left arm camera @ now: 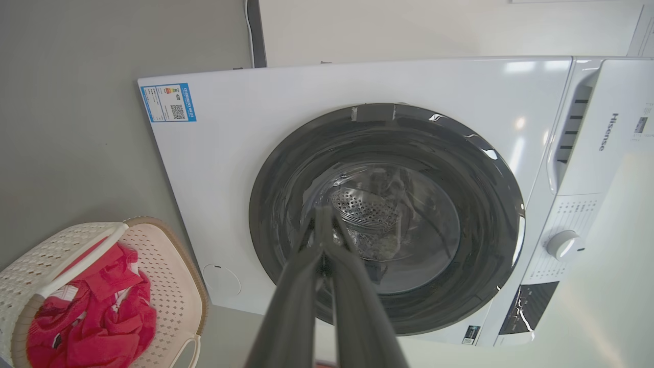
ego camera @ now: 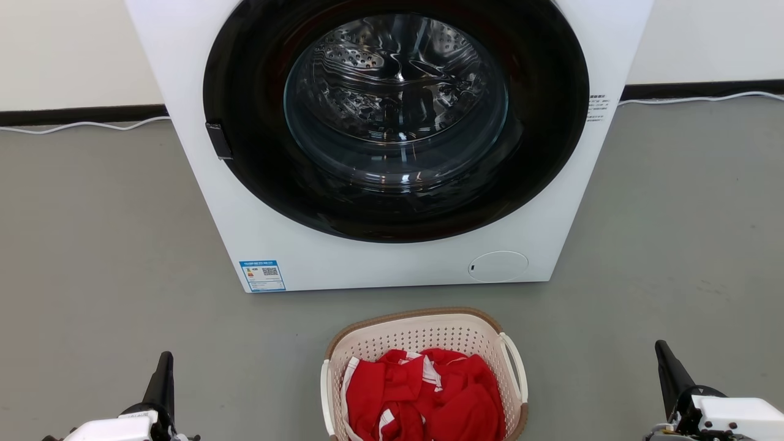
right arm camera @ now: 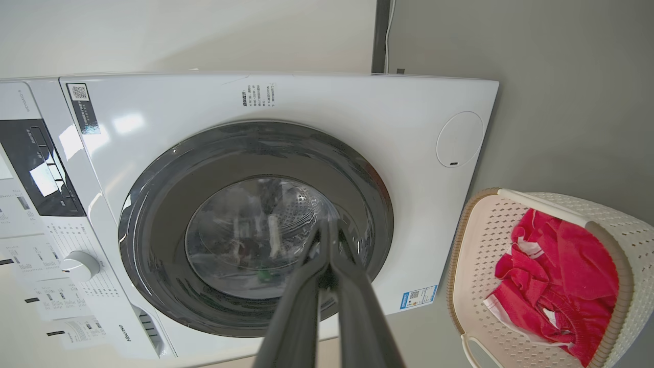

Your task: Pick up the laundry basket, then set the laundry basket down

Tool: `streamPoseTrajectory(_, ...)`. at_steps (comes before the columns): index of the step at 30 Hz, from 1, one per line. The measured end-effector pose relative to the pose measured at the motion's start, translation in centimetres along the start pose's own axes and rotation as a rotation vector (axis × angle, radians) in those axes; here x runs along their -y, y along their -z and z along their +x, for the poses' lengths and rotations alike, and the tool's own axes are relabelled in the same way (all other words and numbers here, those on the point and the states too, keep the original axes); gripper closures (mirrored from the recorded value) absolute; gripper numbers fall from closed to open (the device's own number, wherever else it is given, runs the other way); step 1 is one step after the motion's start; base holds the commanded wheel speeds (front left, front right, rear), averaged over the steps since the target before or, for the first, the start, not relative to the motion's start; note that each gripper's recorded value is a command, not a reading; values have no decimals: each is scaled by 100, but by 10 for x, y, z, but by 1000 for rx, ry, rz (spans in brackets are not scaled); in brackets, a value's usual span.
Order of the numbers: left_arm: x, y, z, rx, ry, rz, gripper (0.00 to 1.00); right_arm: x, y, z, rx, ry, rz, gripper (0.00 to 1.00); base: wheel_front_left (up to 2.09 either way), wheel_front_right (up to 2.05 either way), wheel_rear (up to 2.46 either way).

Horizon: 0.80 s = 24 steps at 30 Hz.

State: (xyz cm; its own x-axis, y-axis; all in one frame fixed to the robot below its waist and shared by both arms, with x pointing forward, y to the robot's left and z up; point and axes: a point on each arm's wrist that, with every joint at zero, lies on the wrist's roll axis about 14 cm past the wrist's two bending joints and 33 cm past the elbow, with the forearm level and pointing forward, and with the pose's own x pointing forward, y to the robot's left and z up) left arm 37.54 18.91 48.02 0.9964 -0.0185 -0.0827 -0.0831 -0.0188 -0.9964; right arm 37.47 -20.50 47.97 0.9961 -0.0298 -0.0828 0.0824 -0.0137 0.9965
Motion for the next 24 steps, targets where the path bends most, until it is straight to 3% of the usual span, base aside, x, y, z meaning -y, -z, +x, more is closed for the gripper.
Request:
streamPoseTrajectory(10, 0, 0, 0, 0, 0, 0, 100, 0, 0, 0, 0, 0, 0, 100, 0, 0, 0)
streamPoseTrajectory(11, -2, 0, -1, 1, -6, -1, 0, 2, 0, -1, 0, 7, 1, 0, 0, 0, 0)
streamPoseTrajectory(17, -42, 8, -17, 1, -122, -37, 0, 38, 7, -15, -1, 110, 30, 0, 0, 0, 0)
streamPoseTrajectory(24, -41, 8, -17, 9, -122, -30, 0, 36, 11, -15, -8, 107, 15, 0, 0, 0, 0)
